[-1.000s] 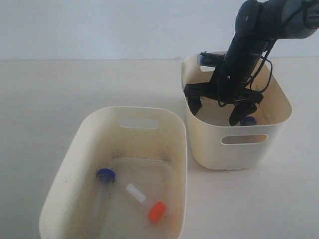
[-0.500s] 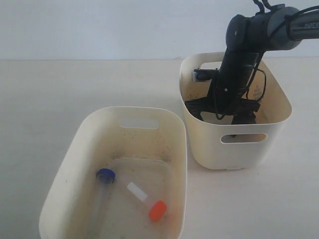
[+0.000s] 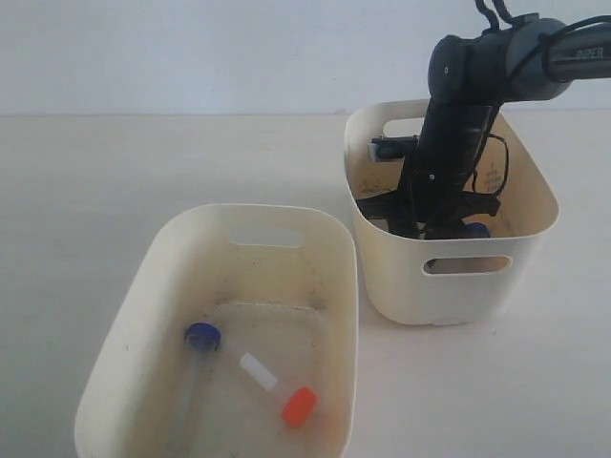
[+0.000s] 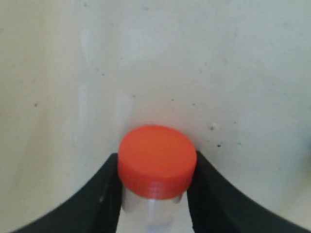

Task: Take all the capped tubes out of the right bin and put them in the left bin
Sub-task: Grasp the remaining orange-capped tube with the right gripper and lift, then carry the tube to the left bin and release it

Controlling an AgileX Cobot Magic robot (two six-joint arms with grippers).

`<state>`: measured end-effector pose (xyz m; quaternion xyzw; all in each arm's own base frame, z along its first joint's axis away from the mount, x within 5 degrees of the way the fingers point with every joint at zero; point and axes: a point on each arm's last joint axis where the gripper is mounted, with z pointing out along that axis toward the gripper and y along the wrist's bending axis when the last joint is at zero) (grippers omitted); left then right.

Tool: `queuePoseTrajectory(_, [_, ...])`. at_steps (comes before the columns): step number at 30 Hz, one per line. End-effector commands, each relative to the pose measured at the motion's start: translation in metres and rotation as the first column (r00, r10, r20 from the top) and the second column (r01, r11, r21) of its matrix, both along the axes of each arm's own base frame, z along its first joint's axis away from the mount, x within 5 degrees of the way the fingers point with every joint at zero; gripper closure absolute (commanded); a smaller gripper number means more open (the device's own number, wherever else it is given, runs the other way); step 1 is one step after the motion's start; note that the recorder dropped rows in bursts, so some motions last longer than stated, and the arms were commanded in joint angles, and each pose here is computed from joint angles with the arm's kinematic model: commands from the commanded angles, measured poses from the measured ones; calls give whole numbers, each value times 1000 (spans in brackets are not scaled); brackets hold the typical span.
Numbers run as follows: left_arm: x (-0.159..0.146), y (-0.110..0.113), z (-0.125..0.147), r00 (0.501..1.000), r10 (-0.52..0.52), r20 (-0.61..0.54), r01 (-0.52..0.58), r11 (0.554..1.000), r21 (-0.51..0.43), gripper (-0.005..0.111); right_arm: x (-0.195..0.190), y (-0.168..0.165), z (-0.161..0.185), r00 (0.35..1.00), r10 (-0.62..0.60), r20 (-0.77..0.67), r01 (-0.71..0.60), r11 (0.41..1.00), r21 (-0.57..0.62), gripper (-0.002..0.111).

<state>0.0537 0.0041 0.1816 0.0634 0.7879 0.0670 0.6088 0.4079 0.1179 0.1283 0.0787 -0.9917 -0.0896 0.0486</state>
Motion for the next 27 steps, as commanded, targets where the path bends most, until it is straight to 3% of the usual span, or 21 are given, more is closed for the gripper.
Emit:
queuePoseTrajectory(1, [0,0,1,1000,0,6,0,1000,-13,102,-4,22,-9,1000,12,-6,-12,998,68,108])
queuePoseTrajectory(6, [0,0,1,1000,0,6,0,1000,-13,102,-9,21,9,996,48,-75,-43,997,63,108])
queuePoseTrajectory(14, [0,0,1,1000,0,6,0,1000,-13,102,1,16,109,976,38,217,-49,998,46,108])
queuePoseTrajectory(20, [0,0,1,1000,0,6,0,1000,-13,102,-28,10,188,923,2,384,-45,994,102,108])
queuePoseTrajectory(23, [0,0,1,1000,0,6,0,1000,-13,102,-46,17,218,903,-14,429,-71,981,181,108])
queuePoseTrajectory(27, [0,0,1,1000,0,6,0,1000,-13,102,-75,42,245,871,50,488,-168,965,201,108])
